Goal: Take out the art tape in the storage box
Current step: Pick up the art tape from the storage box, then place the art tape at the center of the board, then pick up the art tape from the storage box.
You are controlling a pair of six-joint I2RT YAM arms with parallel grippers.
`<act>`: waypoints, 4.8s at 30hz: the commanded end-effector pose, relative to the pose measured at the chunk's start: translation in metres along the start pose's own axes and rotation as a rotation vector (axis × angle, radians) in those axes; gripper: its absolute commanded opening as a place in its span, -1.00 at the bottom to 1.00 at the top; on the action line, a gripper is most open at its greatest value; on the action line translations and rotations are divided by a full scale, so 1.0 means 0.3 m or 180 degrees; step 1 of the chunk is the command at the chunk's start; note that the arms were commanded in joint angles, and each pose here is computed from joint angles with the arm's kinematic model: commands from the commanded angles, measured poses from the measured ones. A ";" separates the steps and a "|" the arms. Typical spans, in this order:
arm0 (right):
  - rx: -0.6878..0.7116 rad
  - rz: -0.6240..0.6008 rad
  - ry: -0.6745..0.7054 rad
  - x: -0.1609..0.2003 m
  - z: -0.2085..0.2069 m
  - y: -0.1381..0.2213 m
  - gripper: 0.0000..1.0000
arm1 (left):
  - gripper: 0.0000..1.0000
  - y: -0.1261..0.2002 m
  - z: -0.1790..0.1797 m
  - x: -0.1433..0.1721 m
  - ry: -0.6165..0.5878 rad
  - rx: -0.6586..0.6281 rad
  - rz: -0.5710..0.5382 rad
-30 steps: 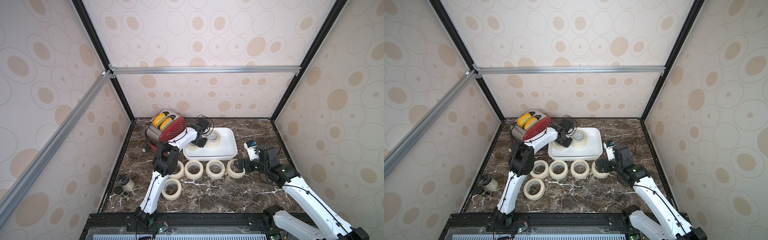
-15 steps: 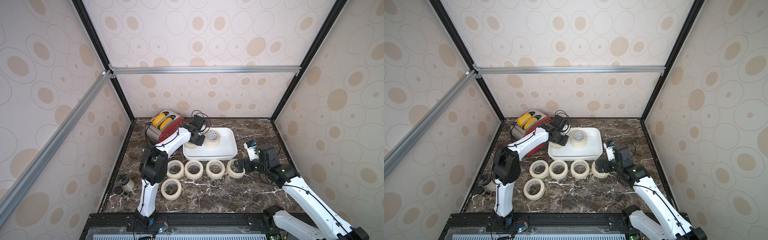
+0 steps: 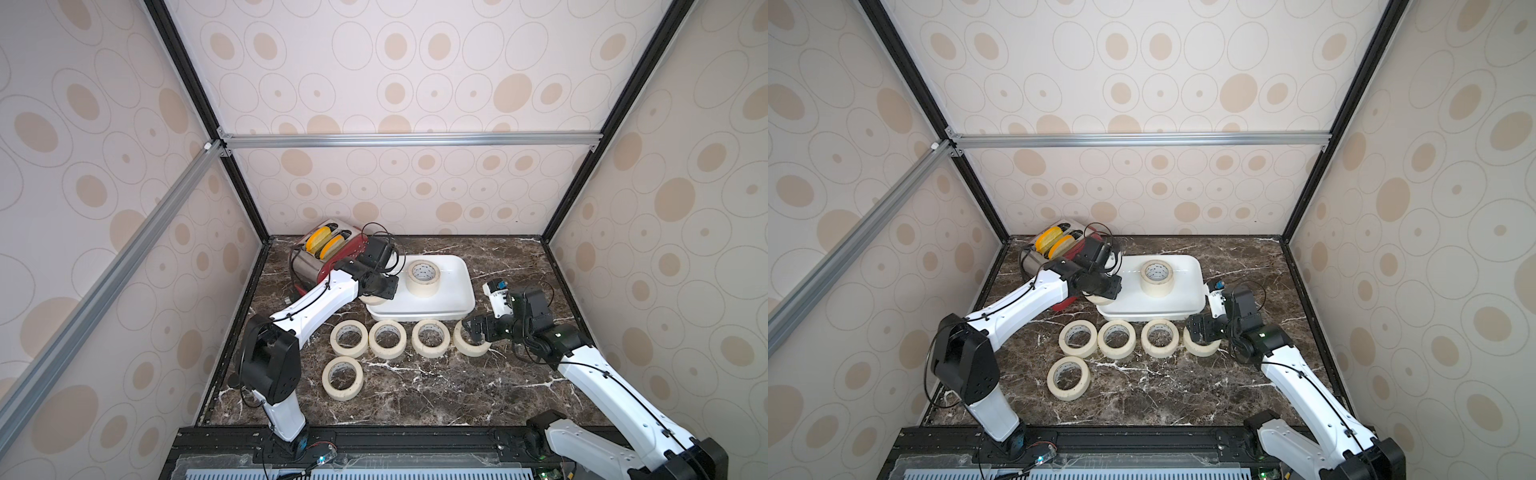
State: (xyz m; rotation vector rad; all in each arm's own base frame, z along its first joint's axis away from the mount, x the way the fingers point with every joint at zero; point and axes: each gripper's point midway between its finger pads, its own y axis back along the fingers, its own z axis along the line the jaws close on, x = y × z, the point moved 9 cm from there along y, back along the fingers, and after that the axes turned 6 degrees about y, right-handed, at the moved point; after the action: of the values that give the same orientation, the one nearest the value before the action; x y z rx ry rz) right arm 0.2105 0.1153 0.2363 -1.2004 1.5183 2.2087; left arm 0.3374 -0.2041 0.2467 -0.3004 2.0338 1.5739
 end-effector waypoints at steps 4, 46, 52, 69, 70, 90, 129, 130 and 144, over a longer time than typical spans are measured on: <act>-0.0050 -0.0002 -0.0051 -0.004 -0.003 -0.023 1.00 | -0.66 0.123 0.003 0.035 0.0168 0.0156 -0.0303; -0.0032 0.0104 0.0004 -0.048 -0.023 -0.070 1.00 | -0.68 0.185 -0.156 0.597 -0.0192 0.1354 0.1472; 0.0051 0.0104 0.0061 -0.052 -0.027 -0.053 1.00 | -0.68 0.171 -0.173 0.611 -0.0256 0.1440 0.1598; 0.0085 0.0116 0.0077 -0.042 -0.030 -0.048 1.00 | -0.68 0.022 -0.153 0.650 -0.0344 0.0892 0.1818; 0.0087 0.0121 0.0076 -0.041 -0.031 -0.047 1.00 | -0.68 0.011 -0.155 0.648 -0.0331 0.0879 0.1800; 0.0151 0.0138 0.0111 -0.033 -0.036 -0.032 1.00 | -0.11 -0.027 -0.164 0.630 -0.0266 0.0824 0.1655; -0.0072 -0.0111 -0.0459 -0.144 -0.047 -0.187 0.96 | 0.98 0.319 -0.069 0.323 -0.0504 -0.0369 -0.0594; -0.0058 -0.0090 -0.0472 -0.155 -0.053 -0.205 0.93 | 0.98 0.328 -0.063 0.330 -0.0488 -0.0361 -0.0623; -0.0023 0.0247 -0.0628 -0.307 -0.134 -0.485 0.66 | 0.98 0.397 -0.020 0.398 -0.0438 -0.0157 -0.0784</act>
State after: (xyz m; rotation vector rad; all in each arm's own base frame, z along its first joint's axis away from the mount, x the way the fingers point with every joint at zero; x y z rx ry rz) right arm 0.3633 0.1688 0.1972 -0.9365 1.5015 2.2963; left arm 0.1815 -0.1591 0.2779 -0.4273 1.7922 1.4756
